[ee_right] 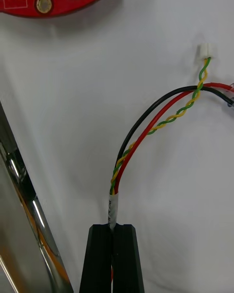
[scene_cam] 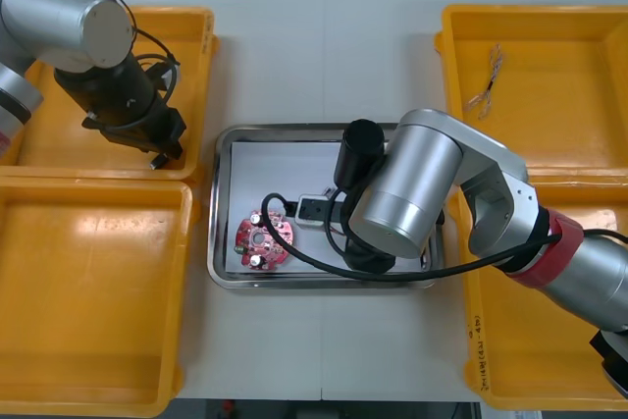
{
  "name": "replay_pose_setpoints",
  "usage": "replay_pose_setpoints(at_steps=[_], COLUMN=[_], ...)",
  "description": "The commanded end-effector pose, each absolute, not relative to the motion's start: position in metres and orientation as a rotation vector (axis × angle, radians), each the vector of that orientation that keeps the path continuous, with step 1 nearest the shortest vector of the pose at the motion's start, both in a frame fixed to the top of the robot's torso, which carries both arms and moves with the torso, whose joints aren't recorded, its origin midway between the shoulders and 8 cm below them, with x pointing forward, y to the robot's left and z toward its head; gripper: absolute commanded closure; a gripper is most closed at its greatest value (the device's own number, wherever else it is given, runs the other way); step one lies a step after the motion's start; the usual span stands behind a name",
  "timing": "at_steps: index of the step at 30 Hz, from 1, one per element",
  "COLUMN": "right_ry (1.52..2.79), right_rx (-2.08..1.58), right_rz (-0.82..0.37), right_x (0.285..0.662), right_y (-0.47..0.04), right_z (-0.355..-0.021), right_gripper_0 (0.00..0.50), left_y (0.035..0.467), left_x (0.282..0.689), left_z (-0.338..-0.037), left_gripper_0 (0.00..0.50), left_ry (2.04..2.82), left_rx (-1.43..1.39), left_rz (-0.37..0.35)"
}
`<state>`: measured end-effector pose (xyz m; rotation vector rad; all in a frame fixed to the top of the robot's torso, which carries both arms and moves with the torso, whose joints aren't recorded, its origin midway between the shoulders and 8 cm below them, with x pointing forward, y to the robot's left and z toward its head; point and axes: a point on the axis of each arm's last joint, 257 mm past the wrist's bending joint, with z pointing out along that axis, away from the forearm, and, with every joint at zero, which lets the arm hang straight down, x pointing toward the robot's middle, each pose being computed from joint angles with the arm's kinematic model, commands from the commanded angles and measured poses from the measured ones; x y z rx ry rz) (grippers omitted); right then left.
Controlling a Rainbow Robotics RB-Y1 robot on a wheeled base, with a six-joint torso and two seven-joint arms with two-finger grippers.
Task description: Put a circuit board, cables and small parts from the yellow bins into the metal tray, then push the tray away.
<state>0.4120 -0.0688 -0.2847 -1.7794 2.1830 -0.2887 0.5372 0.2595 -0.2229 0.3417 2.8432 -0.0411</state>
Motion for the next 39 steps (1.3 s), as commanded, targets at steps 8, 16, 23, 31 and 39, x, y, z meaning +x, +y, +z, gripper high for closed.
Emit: replay_pose_setpoints(at_steps=[8,16,23,31,39], right_ry=[2.206,2.211,2.235,2.29,2.209], right_rx=[-1.786,-1.755,-1.724,-1.697,-1.59], right_rz=[-0.265,-0.285,-0.295,-0.357,-0.302], right_x=[0.398,0.403,0.406,0.406,0.422], right_y=[-0.062,-0.064,-0.07,-0.082,-0.056], right_z=[-0.293,-0.287,-0.275,-0.236,-0.186], right_gripper_0=[0.0,0.0,0.0,0.0,0.0], left_y=[0.245,0.245,0.243,0.247,0.257], left_x=[0.559,0.56,0.558,0.552,0.548], left_z=[-0.207,-0.216,-0.223,-0.231,-0.23], left_gripper_0=[0.0,0.0,0.0,0.0,0.0], left_ry=[2.764,2.771,2.776,2.801,2.819], left_rx=[0.477,0.472,0.5,0.519,0.521], left_rz=[-0.03,-0.037,-0.012,0.016,0.042])
